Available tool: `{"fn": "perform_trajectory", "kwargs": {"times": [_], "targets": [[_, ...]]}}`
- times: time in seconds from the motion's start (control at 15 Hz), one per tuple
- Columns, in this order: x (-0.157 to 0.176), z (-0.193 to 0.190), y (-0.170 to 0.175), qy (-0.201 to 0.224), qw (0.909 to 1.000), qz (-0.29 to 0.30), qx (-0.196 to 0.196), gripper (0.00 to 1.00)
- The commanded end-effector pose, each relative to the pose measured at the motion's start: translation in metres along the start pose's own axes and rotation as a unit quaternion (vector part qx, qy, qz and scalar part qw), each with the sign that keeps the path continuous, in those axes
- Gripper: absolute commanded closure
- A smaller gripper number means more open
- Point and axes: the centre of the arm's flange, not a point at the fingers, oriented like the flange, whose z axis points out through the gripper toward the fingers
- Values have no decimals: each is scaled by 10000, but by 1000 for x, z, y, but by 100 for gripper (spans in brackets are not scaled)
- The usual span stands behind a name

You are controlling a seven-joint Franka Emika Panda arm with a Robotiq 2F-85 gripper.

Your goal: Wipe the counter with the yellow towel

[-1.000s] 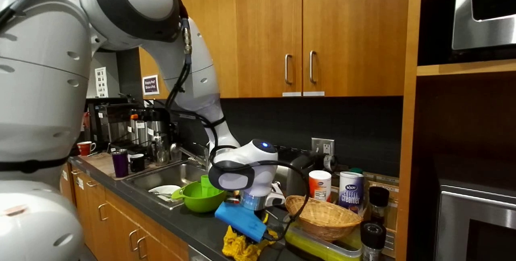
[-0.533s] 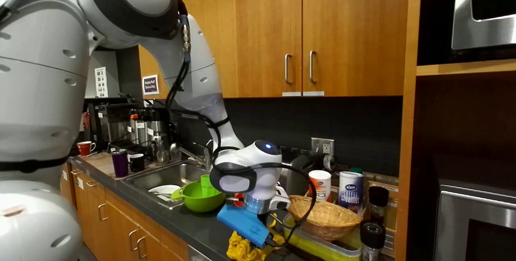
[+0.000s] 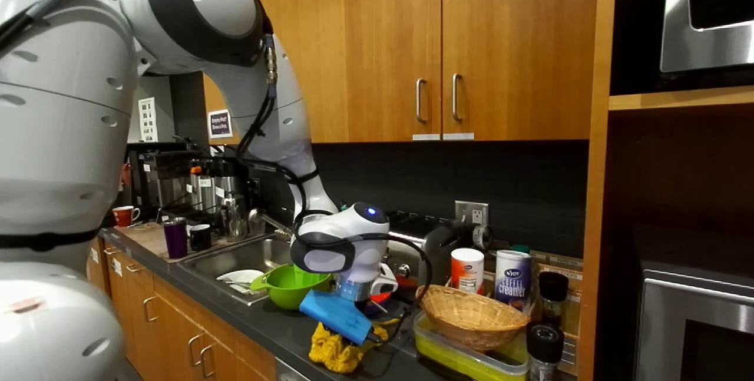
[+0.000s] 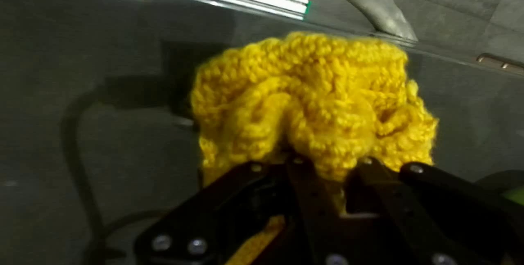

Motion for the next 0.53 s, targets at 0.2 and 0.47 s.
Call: {"fn": "perform_trajectory", "kwargs": {"times": [0.2, 0.47], "targets": [[12, 56, -44, -399, 9964, -638, 401, 96], [15, 59, -47, -454, 9951, -749, 461, 96]]}}
